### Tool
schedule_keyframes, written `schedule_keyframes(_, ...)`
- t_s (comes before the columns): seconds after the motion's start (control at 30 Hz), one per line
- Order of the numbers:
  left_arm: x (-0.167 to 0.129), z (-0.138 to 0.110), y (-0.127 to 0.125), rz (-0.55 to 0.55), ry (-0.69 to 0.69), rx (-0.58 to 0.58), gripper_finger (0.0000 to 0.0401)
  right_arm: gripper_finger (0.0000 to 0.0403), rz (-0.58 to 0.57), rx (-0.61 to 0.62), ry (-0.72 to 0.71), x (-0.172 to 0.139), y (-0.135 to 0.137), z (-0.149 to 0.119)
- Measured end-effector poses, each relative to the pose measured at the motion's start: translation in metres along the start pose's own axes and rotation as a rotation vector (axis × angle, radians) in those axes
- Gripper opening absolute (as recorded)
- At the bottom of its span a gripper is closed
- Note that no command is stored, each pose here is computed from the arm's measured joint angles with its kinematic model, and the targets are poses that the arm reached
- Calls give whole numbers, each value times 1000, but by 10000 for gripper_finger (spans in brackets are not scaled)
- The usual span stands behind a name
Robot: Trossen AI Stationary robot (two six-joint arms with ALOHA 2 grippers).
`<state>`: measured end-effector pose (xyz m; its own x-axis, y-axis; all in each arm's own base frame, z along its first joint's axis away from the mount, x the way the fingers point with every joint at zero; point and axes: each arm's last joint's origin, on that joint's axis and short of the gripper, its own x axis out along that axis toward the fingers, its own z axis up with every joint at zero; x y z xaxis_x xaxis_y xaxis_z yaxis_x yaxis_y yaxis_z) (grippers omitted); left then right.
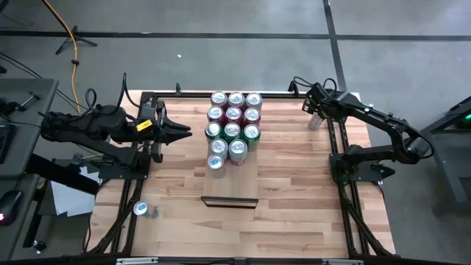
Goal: Place canned beverage on shelf
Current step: Put the top right blue soda can on the shelf
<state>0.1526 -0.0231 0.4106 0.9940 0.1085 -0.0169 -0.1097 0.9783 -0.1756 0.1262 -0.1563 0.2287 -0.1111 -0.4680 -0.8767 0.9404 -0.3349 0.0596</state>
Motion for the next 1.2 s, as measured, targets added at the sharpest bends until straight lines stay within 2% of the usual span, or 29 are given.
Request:
schedule_keyframes(0.2, 0, 0, 0, 9, 0, 0, 0, 293, -18, -46, 12, 6, -3, -5)
schedule_keyframes(0.4, 0, 0, 1, 15, 2, -8, 0, 221, -7, -160, 7, 4, -2, -4)
schedule_keyframes(0.53, 0, 0, 1, 34, -2, -22, 0, 220, 62, -279, 17, -8, 3, 0)
schedule_keyframes(0.63, 0, 0, 1, 36, -2, -24, 0, 220, 153, -401, 4, -35, 6, 4)
schedule_keyframes(0.77, 0, 0, 1, 36, -2, -24, 0, 220, 391, -637, -83, -99, 8, 13)
schedule_keyframes(0.93, 3, -2, 0, 37, 6, -21, 0, 220, 863, -917, -133, -197, -9, 18)
schedule_keyframes(1.03, 7, -3, -1, 39, 17, 5, 1, 220, 1096, -1023, -133, -240, -19, 17)
schedule_keyframes(1.13, 14, -7, -2, 44, 43, 29, 6, 220, 1243, -1127, -149, -269, -19, 11)
schedule_keyframes(1.2, 19, -10, -3, 46, 58, 34, 12, 220, 1296, -1197, -146, -283, -11, 3)
